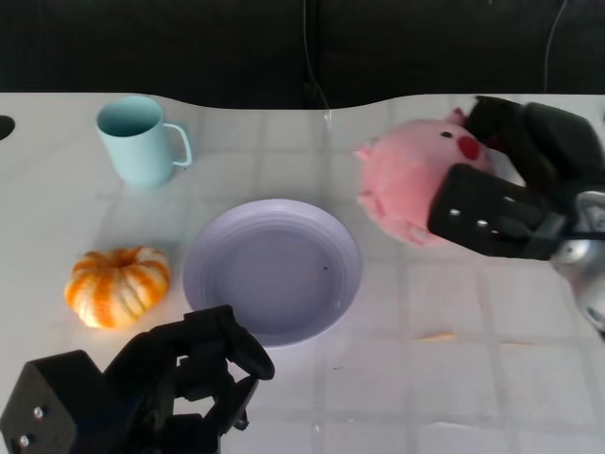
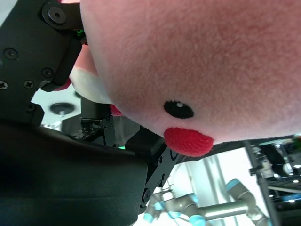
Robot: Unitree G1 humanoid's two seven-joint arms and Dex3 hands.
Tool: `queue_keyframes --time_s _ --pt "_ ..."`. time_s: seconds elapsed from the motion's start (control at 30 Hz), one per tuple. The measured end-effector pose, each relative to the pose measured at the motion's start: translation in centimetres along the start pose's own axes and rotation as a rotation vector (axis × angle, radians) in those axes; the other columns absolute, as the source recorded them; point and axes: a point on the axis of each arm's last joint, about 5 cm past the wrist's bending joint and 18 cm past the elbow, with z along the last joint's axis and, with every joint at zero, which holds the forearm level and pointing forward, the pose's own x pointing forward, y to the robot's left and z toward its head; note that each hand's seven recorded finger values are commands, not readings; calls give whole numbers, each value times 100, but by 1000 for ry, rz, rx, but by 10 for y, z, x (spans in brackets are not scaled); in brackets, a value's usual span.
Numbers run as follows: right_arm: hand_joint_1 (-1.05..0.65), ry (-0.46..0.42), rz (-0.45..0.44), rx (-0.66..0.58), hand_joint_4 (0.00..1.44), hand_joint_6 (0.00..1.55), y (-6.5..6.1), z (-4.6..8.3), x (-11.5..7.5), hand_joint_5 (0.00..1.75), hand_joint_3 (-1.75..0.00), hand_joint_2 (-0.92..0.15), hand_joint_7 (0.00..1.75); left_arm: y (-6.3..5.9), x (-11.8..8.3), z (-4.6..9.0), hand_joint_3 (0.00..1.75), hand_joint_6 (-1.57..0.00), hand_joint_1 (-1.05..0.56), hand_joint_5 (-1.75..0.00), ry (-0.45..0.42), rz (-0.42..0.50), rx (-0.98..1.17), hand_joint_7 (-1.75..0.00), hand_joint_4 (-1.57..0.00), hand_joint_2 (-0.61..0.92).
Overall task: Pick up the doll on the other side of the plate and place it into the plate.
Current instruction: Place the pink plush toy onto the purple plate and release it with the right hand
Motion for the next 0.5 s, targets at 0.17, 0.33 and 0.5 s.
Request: queue_keyframes --time_s 0.17,0.33,0.5 --pt "-23 -81 54 33 89 84 12 29 5 175 -122 -39 152 -3 0 -1 98 -68 -33 -175 0 -1 -14 -137 -63 60" --pt "-22 -138 99 55 91 86 24 53 8 175 -111 -44 142 -5 0 -2 99 -68 -33 -175 3 -5 -12 -137 -63 60" --pt "-23 -155 164 65 88 88 40 68 8 175 -101 -49 124 -6 0 -1 99 -68 -32 -175 7 7 -7 -138 -62 60"
